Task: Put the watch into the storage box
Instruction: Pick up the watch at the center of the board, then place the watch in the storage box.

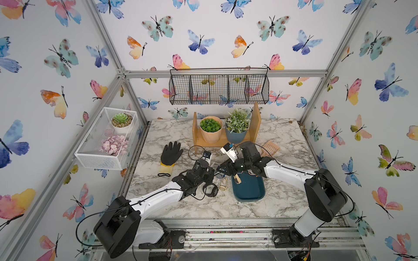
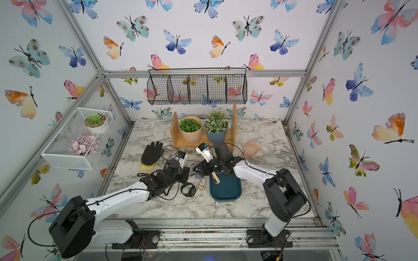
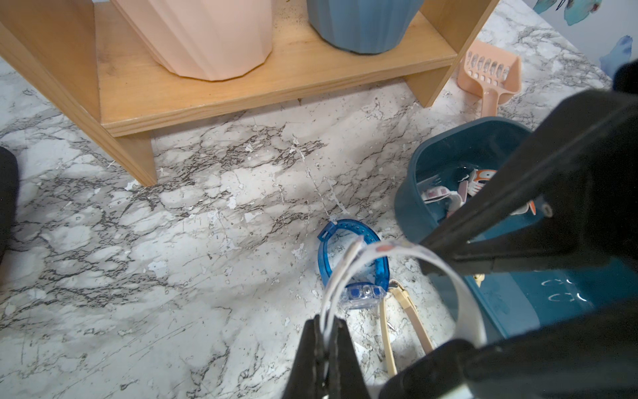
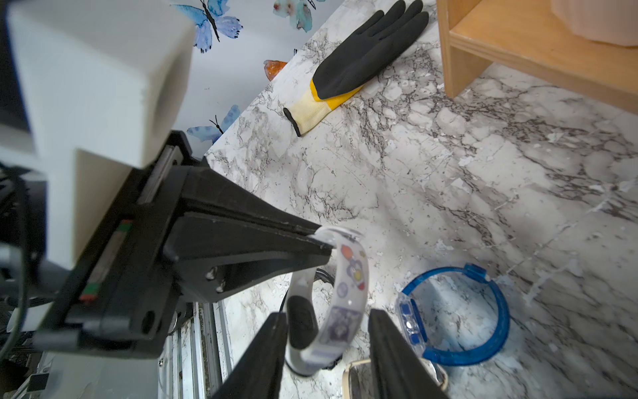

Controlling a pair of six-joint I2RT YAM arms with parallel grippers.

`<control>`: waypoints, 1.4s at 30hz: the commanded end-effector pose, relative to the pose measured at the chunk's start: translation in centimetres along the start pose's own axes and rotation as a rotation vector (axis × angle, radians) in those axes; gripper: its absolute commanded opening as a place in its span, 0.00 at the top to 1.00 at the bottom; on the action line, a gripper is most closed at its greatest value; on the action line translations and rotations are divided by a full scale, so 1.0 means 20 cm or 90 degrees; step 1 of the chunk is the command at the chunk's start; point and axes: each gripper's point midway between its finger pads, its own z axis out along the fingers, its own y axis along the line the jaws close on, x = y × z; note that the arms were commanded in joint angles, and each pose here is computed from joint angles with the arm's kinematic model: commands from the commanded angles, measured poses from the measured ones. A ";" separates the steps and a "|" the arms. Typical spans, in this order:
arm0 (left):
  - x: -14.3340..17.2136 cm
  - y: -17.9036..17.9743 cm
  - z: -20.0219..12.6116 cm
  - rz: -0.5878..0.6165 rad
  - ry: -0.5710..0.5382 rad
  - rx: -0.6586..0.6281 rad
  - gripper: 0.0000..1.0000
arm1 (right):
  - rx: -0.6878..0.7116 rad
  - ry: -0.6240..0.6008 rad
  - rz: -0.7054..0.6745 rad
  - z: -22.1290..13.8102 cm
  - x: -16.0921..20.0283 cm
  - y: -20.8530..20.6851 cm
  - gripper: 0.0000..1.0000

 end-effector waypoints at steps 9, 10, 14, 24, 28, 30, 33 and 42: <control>-0.06 -0.05 -0.01 0.012 -0.024 0.026 0.93 | -0.021 -0.023 -0.013 0.00 -0.08 0.05 0.78; -0.06 -0.05 -0.01 0.011 -0.026 0.027 0.89 | -0.018 -0.024 -0.012 0.00 -0.08 0.05 0.79; -0.07 -0.05 -0.01 0.010 -0.027 0.028 0.75 | -0.010 -0.027 -0.011 -0.01 -0.09 0.05 0.84; -0.12 -0.05 -0.03 -0.004 -0.044 0.026 0.38 | 0.111 -0.012 -0.055 -0.14 -0.10 -0.02 0.86; -0.13 -0.05 -0.04 -0.013 -0.056 0.022 0.38 | 0.162 0.021 -0.045 -0.21 0.00 -0.07 0.86; -0.13 -0.04 -0.03 -0.013 -0.055 0.021 0.38 | 0.192 0.023 -0.028 -0.26 0.05 -0.10 0.86; -0.11 -0.04 -0.02 -0.012 -0.048 0.022 0.38 | 0.236 0.007 -0.004 -0.34 0.10 -0.14 0.86; -0.09 0.01 -0.01 -0.022 -0.053 -0.010 0.37 | 0.309 -0.062 0.095 -0.53 0.22 -0.33 0.83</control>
